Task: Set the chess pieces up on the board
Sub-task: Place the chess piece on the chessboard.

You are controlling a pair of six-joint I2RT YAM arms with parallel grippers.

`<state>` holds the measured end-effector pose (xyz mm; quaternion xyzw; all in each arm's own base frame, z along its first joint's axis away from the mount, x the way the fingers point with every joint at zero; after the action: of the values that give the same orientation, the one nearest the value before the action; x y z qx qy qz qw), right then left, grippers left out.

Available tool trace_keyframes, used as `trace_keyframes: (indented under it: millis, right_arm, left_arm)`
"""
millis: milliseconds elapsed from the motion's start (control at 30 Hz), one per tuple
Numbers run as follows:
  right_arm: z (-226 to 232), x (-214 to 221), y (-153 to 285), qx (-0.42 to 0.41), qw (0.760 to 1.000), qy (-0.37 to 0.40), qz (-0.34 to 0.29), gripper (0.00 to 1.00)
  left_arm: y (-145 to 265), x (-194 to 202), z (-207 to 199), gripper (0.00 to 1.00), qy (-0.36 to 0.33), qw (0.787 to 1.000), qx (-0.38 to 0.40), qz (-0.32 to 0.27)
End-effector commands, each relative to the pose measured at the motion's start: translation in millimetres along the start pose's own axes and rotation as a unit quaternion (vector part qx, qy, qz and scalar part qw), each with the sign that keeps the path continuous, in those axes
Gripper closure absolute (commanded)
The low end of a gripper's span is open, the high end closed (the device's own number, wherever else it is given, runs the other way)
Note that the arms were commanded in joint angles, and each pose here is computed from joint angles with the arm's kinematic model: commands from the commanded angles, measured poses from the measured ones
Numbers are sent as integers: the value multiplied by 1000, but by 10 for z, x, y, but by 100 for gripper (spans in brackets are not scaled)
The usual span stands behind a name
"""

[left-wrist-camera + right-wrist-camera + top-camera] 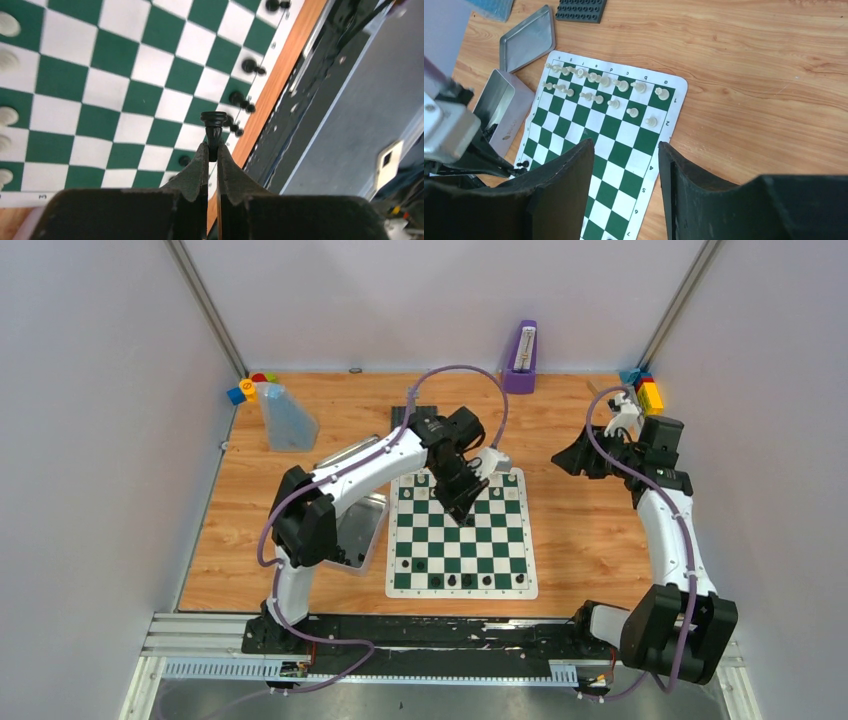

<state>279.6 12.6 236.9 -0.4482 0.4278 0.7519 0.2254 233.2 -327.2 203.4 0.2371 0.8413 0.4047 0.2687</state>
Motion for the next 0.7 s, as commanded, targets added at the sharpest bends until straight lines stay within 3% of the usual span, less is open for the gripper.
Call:
trace_keyframes:
  millis: [0,267,667]
  right_arm:
    - [16,12,81,-14,999,27,-9,49]
    - [-13,58,36,-21,1000,22,-1,50]
    - [-28,102,12,-25,999,25,4,51]
  left_arm:
    - [132,389,108,99,-62,991,-69,95]
    - [22,998,39,98,-150,958,-135,204]
    - [-213,1213,-20,96,-170,941,-158,247]
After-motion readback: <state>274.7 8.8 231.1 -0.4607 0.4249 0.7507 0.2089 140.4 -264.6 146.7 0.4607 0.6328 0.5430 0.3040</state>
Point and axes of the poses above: each gripper's point midway between its finger pads, its own y axis back along the fingers, its own z axis along the line the jaws close on, x = y × z, the point moved 7 cm from there along y, back along the fingers, and after that the axes turned 15 degrees about y, right-handed, at the moved point
